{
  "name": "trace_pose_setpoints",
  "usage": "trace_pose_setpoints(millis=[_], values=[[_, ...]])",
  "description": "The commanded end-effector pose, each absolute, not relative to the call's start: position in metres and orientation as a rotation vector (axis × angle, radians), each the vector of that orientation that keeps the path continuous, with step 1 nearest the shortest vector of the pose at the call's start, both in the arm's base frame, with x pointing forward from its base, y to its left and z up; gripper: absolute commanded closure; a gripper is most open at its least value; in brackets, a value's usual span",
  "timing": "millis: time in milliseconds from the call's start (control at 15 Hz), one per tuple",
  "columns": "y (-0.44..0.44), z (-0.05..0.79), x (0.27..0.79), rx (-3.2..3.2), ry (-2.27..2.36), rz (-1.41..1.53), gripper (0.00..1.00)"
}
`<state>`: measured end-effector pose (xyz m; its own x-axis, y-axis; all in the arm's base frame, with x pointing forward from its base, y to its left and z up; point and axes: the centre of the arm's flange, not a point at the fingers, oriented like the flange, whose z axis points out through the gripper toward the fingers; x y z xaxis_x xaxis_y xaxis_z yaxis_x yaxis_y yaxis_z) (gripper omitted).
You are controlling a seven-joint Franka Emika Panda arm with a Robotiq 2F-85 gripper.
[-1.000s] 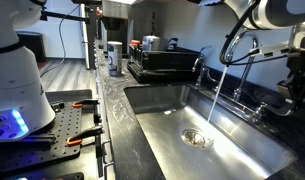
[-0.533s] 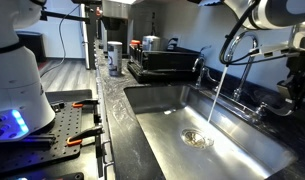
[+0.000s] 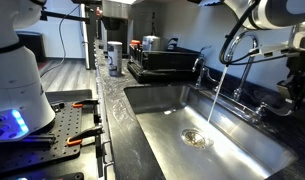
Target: Push the faucet handle on the right forwards then backwards.
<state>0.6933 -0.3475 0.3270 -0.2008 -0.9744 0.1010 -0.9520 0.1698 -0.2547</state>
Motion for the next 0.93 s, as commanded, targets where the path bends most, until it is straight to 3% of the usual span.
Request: trace_pose_setpoints(millis=[0, 867], values=[[-0.332, 0.343, 0.661, -2.020, 2.344, -0.294, 0.97], [-0.346, 0.335, 0.684, -1.958, 2.350, -0.359, 0.97]])
